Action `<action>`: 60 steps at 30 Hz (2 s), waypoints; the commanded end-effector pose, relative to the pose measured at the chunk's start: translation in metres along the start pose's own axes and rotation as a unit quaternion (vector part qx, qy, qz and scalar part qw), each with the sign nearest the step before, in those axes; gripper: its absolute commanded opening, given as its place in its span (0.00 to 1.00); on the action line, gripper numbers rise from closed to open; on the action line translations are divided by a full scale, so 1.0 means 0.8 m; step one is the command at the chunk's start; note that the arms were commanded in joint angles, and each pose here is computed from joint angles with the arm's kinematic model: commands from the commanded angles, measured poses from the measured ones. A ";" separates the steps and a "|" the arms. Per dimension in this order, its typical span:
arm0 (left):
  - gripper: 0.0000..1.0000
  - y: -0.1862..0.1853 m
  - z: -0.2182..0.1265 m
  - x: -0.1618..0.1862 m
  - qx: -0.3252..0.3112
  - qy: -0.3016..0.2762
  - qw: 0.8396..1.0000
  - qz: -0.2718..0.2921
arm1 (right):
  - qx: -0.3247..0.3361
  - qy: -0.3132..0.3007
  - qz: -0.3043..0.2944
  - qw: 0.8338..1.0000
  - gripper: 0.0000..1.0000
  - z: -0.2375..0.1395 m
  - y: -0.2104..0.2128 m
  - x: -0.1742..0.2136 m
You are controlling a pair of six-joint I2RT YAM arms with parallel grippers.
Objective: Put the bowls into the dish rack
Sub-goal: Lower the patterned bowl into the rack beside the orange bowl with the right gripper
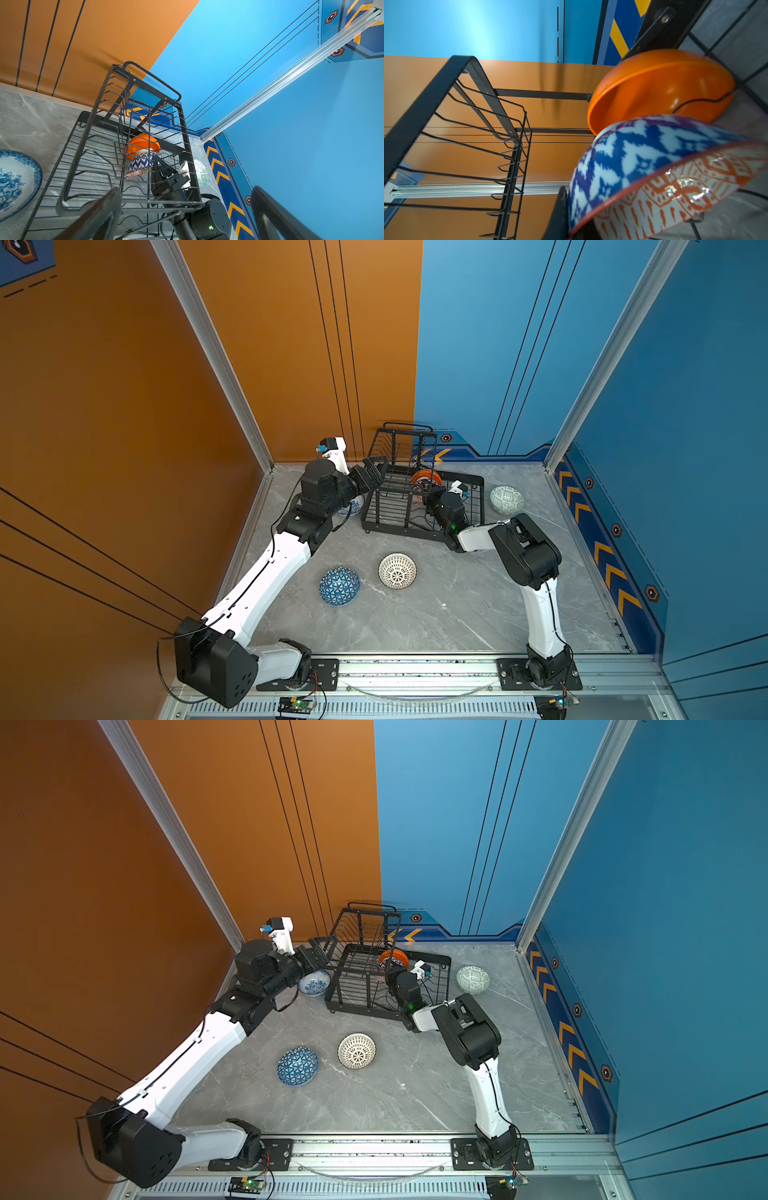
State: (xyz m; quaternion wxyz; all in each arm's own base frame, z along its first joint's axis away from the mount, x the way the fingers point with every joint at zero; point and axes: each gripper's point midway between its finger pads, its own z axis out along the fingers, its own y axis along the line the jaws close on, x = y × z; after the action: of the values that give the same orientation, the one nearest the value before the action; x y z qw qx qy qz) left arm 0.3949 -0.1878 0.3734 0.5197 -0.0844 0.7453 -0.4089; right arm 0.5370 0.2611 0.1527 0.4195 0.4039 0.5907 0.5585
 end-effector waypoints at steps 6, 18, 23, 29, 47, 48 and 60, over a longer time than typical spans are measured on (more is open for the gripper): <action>0.98 -0.001 -0.003 0.009 0.003 0.015 1.000 0.013 | -0.040 -0.025 -0.010 0.999 0.00 0.008 0.016 -0.011; 0.98 0.001 -0.004 0.012 0.000 0.017 1.000 0.013 | -0.011 -0.036 -0.002 0.999 0.00 -0.007 -0.013 -0.001; 0.98 0.001 -0.008 0.012 0.001 0.016 1.000 0.013 | 0.003 -0.048 0.002 0.999 0.00 -0.015 -0.021 0.006; 0.98 0.002 -0.012 0.013 -0.001 0.016 1.000 0.016 | 0.009 -0.052 0.003 0.999 0.00 -0.017 -0.021 0.010; 0.98 0.001 -0.022 0.010 -0.003 0.011 1.000 0.017 | -0.009 -0.035 -0.011 0.999 0.26 -0.014 0.023 0.006; 0.98 0.000 -0.024 0.008 -0.004 0.008 1.000 0.018 | -0.011 -0.033 -0.011 0.999 0.28 -0.015 0.027 0.005; 0.98 0.024 -0.040 0.024 -0.050 0.027 0.998 0.004 | -0.032 -0.026 -0.004 0.999 0.45 -0.028 0.070 -0.007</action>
State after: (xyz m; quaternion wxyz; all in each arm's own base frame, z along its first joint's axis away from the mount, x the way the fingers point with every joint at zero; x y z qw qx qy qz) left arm 0.3729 -0.1777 0.3594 0.5000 -0.0870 0.7690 -0.3887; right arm 0.5232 0.2533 0.2010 0.4518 0.4114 0.5534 0.5660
